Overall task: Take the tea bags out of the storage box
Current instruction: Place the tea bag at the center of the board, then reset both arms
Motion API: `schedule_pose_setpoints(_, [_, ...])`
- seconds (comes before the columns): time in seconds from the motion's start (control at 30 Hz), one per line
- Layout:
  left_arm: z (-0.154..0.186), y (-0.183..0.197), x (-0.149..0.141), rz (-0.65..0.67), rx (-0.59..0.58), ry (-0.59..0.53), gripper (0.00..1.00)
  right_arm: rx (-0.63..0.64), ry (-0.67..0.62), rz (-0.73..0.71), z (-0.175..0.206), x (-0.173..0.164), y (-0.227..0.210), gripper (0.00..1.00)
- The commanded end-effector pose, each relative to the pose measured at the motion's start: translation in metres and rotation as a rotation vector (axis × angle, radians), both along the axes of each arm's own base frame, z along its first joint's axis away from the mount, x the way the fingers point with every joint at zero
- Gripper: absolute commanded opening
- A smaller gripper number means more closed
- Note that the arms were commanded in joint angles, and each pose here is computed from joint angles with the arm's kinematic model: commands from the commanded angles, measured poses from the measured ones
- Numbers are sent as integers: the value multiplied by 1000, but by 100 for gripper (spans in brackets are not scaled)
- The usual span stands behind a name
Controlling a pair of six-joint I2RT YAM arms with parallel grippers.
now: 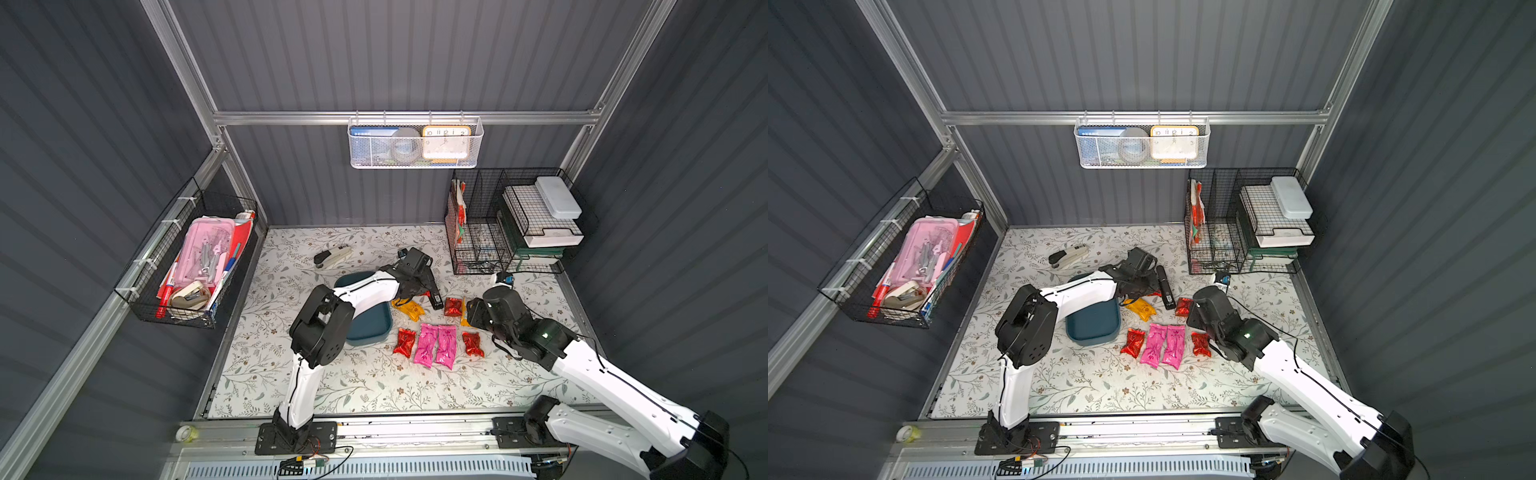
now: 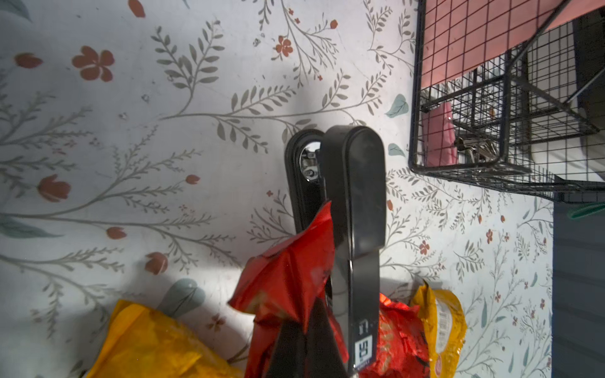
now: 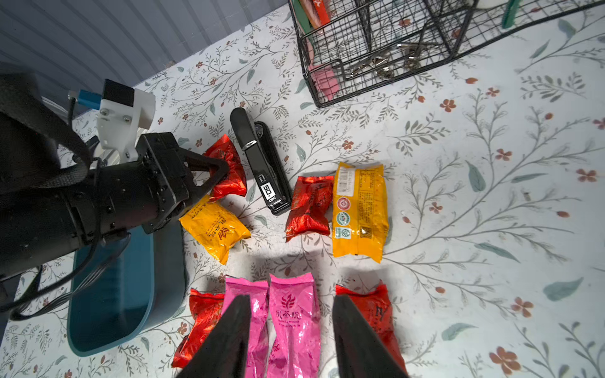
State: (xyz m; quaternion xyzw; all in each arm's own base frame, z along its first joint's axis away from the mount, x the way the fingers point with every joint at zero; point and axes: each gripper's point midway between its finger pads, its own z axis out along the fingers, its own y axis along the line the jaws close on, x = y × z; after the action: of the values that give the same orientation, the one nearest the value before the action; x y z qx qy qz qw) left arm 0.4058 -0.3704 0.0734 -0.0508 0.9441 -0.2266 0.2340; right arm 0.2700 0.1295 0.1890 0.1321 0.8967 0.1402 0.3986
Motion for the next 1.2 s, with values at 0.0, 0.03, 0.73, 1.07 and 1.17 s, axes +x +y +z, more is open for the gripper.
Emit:
schedule_pose_setpoints(0.0, [-11,9,3,38,59,14,4,-25,12,-37,-6,-5,-12,46])
schedule_pose_setpoints(0.03, [-13,9,4,38,61,16,5,-25,10,-39,-6,-5,-13,46])
schedule_pose_setpoints(0.73, [130,54,6,166,10,-273,58,-39,24,-59,-12,-2,-19,46])
schedule_pose_setpoints(1.07, [191,250,3,446,209,-554,63,-73,-72,-274,-8,15,-100,49])
schedule_pose_setpoints(1.17, [201,301,-3,504,349,-614,75,-150,-128,-338,-7,25,-127,59])
